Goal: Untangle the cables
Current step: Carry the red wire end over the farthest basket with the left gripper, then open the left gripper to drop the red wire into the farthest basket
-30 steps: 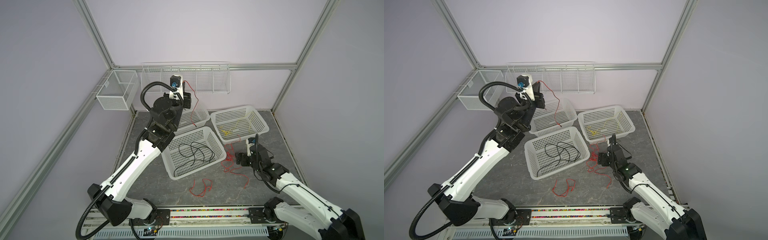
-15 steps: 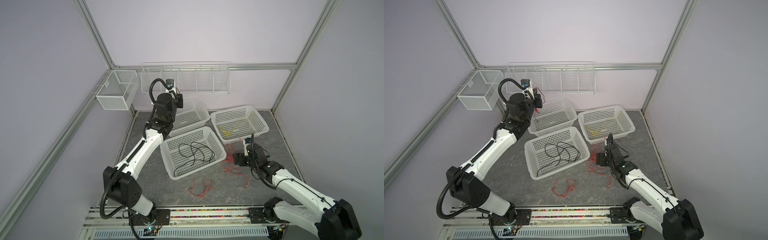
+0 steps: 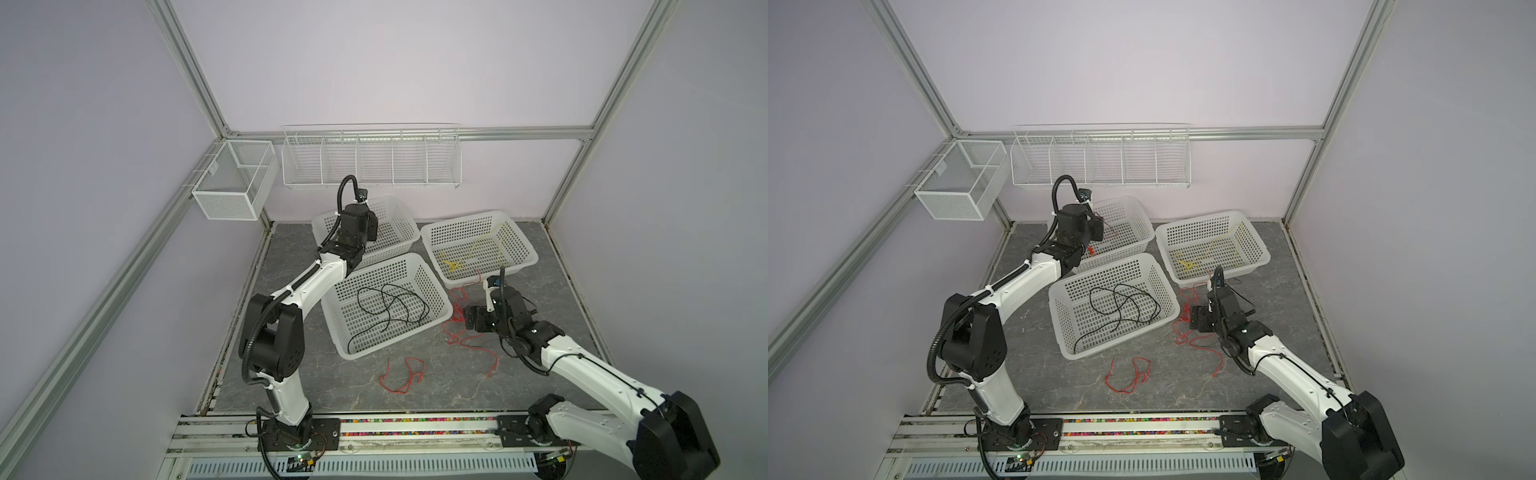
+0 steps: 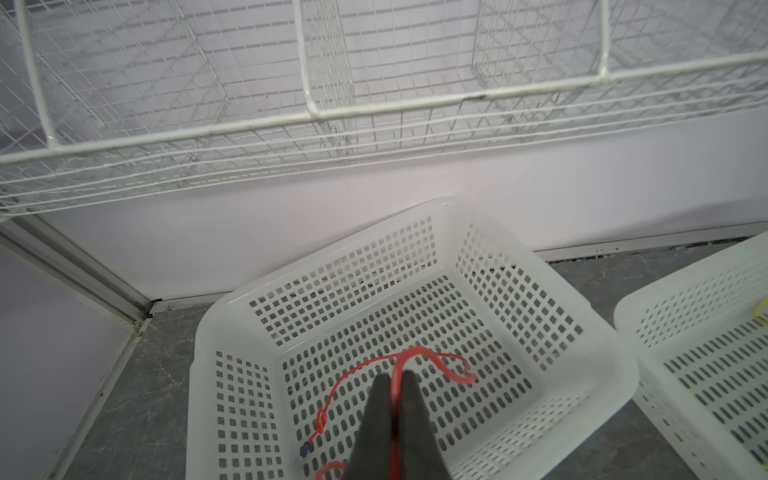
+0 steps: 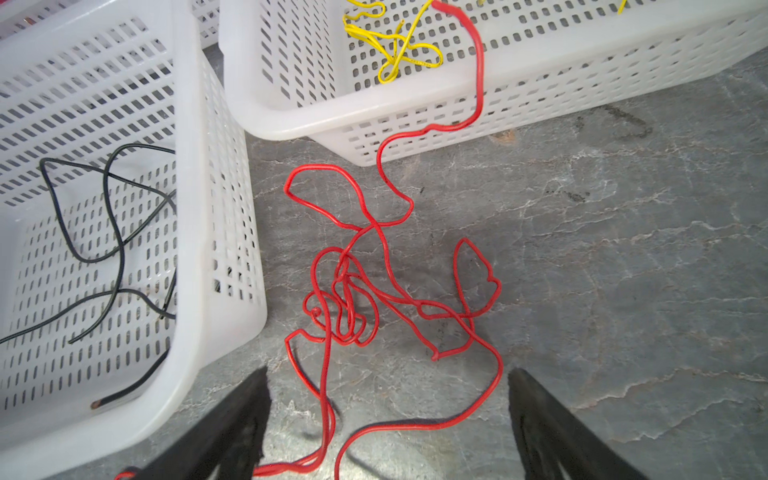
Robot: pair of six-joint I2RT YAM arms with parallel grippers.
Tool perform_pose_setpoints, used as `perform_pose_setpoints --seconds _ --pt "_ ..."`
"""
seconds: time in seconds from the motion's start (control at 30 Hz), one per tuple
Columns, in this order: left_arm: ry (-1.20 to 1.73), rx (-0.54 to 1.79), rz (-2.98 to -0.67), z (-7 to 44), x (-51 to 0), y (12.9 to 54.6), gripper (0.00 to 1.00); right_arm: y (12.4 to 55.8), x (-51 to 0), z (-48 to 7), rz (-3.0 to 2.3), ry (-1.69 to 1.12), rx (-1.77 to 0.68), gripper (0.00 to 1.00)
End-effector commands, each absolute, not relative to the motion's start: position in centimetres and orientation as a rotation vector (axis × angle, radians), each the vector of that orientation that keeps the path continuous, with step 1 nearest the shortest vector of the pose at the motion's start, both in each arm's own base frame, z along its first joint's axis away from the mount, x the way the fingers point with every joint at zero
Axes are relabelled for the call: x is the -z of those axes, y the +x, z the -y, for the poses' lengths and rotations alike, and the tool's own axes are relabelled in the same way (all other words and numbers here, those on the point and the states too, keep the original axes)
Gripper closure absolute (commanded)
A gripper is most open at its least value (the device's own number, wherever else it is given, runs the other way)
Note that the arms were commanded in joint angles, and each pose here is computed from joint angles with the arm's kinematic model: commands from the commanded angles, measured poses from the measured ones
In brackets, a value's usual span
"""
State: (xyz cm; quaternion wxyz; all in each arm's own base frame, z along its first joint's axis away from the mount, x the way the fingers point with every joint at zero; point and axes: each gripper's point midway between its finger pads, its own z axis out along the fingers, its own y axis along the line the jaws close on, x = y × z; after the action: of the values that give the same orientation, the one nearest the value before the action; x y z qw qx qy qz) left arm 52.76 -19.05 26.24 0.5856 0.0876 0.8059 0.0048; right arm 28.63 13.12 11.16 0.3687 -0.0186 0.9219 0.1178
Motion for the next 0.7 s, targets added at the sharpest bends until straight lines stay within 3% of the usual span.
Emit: perform_pose_setpoints --seconds 0.0,0.37,0.67 --pt "0.19 -0.103 -1.878 18.4 -26.8 54.0 1.0 28.8 -11.7 -13.6 -2.345 -0.037 -0.342 0.09" --pt "0.134 -0.051 -2.081 19.2 -21.6 54.6 1.0 28.2 -12.8 -14.5 -2.32 -0.099 -0.411 0.09" --pt "0.11 0.041 -2.147 20.3 -19.4 54.4 0.84 26.8 -13.0 -15.0 -2.326 -0.161 -0.438 0.08"
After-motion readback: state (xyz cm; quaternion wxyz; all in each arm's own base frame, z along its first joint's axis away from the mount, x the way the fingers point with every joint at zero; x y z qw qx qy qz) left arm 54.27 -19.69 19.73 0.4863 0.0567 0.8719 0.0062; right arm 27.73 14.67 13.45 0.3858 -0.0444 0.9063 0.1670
